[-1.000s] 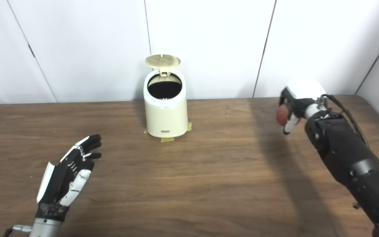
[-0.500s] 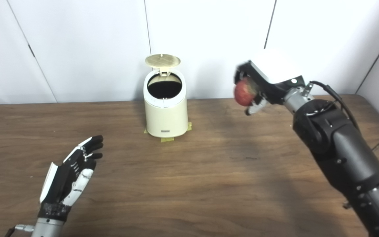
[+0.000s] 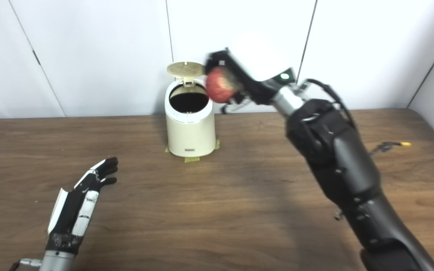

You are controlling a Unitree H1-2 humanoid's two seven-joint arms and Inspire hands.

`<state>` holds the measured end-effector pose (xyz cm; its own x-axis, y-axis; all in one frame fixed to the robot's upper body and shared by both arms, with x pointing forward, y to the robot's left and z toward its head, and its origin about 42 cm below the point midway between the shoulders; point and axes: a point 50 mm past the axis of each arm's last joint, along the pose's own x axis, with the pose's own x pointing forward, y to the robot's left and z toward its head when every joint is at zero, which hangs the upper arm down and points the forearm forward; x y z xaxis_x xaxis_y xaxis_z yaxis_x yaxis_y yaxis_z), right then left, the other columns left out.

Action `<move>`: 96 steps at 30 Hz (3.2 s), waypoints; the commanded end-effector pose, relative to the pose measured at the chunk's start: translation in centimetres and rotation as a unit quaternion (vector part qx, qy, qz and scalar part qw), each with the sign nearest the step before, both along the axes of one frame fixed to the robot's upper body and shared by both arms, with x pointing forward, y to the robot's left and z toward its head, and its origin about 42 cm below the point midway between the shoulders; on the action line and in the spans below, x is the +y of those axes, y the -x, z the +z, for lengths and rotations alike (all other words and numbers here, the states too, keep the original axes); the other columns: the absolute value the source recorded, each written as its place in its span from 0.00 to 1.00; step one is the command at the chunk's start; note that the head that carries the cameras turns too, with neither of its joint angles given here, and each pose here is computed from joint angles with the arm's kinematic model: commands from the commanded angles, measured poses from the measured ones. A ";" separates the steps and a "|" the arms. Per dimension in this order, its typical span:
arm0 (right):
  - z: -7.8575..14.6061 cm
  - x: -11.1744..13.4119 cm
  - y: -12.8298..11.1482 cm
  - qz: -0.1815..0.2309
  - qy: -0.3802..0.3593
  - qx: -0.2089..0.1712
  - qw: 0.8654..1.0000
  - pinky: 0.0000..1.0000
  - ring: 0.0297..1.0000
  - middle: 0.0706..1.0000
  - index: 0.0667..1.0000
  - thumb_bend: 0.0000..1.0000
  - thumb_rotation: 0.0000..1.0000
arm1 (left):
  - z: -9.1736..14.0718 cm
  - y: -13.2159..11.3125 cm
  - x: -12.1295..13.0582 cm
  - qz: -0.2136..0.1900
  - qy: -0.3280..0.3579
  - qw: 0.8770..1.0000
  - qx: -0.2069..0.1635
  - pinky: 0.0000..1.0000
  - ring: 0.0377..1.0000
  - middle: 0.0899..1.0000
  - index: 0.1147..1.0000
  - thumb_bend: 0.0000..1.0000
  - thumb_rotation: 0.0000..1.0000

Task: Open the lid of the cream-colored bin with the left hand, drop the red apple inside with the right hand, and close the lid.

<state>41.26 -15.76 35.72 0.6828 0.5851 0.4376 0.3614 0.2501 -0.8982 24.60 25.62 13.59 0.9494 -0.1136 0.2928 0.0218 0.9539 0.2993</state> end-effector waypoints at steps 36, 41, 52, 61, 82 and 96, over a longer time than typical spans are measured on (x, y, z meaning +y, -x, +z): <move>-2.9 4.3 -9.1 -0.029 -0.028 -0.013 0.999 0.33 0.41 0.54 0.42 0.51 0.00 | 0.9 -0.2 -1.6 -0.004 0.004 0.999 -0.037 0.75 0.84 0.86 0.83 0.48 0.91; -3.3 4.4 -9.3 -0.028 -0.030 -0.008 0.999 0.31 0.40 0.54 0.43 0.51 0.00 | 0.9 -0.3 -1.6 -0.005 0.001 0.999 -0.037 0.74 0.84 0.86 0.82 0.48 0.90; -3.4 4.5 -8.9 -0.018 -0.051 -0.021 0.998 0.33 0.42 0.54 0.43 0.51 0.00 | 0.9 -0.2 -1.6 -0.006 0.004 1.000 -0.029 0.75 0.85 0.86 0.82 0.50 0.91; -3.6 4.2 -8.6 0.001 -0.052 -0.009 0.999 0.45 0.52 0.55 0.44 0.52 0.07 | 0.9 -0.4 -1.7 -0.007 -0.002 0.999 -0.035 0.75 0.84 0.86 0.82 0.47 0.90; -3.3 3.8 -8.6 -0.027 -0.021 -0.004 0.999 0.43 0.56 0.70 0.63 1.00 0.12 | 0.9 -0.3 -1.7 -0.008 -0.005 0.999 -0.033 0.75 0.84 0.85 0.82 0.48 0.89; -4.1 2.7 -7.8 0.029 -0.133 -0.106 0.985 0.22 0.29 0.48 0.42 0.54 0.07 | 0.9 -0.3 -1.6 -0.008 -0.010 0.999 -0.033 0.74 0.83 0.85 0.82 0.47 0.88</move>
<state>48.83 -12.69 29.19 0.6033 0.5067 0.6159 0.4453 0.4267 -0.7872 24.64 24.58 13.63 0.9455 -0.1304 0.2983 0.0278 0.9453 0.3251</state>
